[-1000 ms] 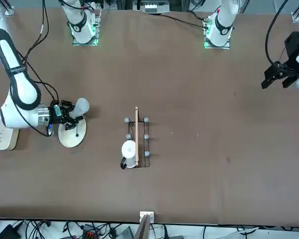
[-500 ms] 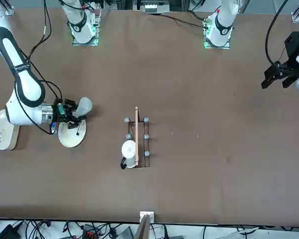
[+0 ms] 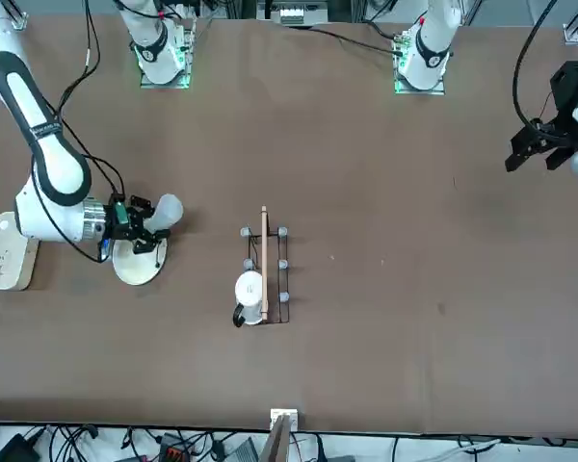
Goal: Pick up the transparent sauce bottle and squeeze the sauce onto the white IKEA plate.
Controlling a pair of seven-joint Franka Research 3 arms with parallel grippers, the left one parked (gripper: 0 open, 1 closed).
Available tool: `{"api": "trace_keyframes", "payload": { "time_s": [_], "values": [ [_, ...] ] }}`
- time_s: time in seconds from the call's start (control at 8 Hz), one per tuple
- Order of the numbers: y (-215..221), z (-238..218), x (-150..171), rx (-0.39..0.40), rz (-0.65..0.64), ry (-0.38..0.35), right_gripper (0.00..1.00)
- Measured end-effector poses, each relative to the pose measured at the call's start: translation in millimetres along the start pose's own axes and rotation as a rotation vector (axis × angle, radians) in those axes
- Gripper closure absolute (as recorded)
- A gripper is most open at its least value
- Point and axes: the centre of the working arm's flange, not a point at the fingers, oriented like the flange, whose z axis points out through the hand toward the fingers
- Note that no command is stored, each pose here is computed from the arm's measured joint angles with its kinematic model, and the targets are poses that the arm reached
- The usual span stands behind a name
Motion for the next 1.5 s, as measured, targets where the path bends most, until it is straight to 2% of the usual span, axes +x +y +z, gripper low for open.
{"api": "trace_keyframes", "payload": {
  "time_s": [0.5, 1.0, 1.25, 1.5],
  "values": [
    [-18, -5, -9, 0.054, 0.039, 0.036, 0.59],
    [-17, -27, 20, 0.091, 0.083, 0.06, 0.59],
    [-13, -31, 27, 0.051, 0.07, 0.102, 0.59],
    [-20, -39, 21, -0.02, 0.073, 0.17, 0.59]
  ]
}}
